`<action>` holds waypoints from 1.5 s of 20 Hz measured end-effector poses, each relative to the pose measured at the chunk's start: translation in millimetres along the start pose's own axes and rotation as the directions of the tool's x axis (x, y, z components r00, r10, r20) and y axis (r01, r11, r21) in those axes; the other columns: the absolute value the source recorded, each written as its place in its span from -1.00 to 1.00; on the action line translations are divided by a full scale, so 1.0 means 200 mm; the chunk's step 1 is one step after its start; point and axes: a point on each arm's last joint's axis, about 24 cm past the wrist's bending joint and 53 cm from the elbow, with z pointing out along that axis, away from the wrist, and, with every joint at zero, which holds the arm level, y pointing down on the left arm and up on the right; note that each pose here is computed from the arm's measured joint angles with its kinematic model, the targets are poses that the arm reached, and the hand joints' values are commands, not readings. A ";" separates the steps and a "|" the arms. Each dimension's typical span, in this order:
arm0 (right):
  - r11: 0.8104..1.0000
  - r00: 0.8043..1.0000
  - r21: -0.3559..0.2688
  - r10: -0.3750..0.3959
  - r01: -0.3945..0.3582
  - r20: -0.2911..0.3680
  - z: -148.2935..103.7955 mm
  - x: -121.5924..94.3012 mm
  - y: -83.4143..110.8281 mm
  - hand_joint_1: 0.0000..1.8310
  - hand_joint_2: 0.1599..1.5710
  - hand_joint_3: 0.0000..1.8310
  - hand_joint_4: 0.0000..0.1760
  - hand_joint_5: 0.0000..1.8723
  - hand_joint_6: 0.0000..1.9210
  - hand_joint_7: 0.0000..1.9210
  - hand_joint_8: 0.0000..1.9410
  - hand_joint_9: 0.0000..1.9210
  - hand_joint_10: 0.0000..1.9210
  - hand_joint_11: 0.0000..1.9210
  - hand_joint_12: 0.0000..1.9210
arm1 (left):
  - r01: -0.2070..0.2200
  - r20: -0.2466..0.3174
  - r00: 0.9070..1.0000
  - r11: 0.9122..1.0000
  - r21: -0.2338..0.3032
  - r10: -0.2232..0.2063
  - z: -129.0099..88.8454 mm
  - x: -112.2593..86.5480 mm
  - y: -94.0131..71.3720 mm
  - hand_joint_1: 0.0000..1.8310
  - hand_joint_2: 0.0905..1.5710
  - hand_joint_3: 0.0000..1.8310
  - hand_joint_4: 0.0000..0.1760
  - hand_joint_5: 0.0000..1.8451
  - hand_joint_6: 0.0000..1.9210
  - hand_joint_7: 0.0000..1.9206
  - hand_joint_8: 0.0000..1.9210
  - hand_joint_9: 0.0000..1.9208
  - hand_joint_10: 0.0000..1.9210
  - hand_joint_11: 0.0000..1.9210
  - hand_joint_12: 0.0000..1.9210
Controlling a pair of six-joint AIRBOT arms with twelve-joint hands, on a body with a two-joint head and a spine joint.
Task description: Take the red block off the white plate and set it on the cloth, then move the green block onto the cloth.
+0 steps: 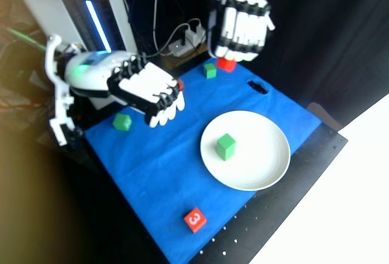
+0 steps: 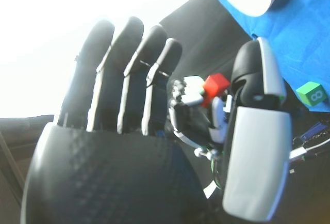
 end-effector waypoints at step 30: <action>1.000 1.000 0.005 0.006 -0.006 -0.001 0.00 0.00 0.00 0.11 0.03 -0.96 -1.00 -0.38 -0.19 -0.36 -0.06 -0.42 0.22 -0.59 0.70 | 0.101 -0.103 0.987 0.973 -0.210 -0.125 -0.10 0.26 0.28 -0.48 0.47 -1.00 -0.10 -0.74 -1.00 -0.82 -0.99 -0.82 -0.99 -1.00 -0.43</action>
